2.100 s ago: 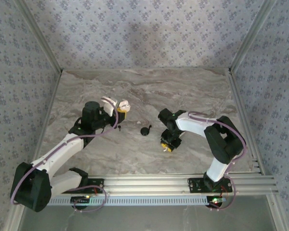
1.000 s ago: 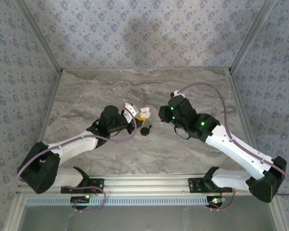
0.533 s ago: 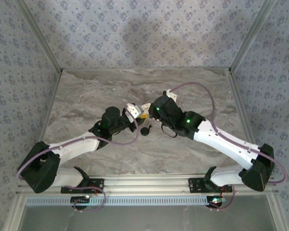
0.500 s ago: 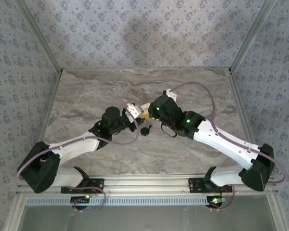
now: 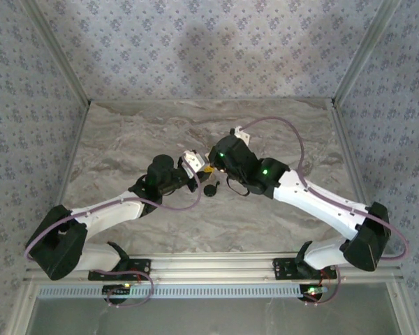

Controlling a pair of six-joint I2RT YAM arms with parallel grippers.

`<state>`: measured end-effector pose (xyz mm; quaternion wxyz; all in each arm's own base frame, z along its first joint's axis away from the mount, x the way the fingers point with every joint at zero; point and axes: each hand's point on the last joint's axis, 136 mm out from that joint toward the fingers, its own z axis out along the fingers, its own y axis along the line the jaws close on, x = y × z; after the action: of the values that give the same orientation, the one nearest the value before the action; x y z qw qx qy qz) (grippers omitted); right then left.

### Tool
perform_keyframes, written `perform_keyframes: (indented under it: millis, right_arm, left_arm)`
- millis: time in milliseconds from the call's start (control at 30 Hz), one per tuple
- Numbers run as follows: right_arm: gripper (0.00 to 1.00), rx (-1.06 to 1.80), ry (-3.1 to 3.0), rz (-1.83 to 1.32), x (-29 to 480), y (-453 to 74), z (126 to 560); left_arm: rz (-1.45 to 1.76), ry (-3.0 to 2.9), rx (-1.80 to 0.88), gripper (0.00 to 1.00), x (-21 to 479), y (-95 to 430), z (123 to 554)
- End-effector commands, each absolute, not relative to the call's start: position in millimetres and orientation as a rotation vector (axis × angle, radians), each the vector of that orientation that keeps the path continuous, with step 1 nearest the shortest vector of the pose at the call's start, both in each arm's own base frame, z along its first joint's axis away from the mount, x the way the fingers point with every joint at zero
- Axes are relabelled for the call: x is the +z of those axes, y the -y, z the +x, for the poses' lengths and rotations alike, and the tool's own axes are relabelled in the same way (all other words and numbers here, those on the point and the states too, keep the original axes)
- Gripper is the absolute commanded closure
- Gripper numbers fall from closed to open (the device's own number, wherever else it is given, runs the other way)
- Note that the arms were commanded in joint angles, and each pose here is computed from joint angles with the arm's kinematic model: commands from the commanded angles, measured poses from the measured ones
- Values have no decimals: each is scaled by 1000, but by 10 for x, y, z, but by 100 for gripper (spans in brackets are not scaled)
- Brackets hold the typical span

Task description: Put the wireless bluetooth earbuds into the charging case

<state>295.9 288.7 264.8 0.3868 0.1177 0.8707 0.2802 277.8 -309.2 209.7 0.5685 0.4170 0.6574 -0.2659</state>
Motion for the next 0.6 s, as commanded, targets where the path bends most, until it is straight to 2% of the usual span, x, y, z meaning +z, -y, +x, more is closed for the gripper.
perform_keyframes:
  millis: [0, 300, 567]
  right_arm:
    - [80, 684, -2209, 285, 2721, -2901, 2984]
    - [80, 624, -2234, 171, 2656, -2889, 2929]
    - [79, 612, -2063, -342, 3100, -2828, 2859]
  left_arm:
    - [975, -1429, -662, 90, 2427, 3145, 2703]
    - [967, -1422, -721, 90, 2507, 3164, 2665]
    - [1050, -1430, -948, 89, 2562, 3170, 2488]
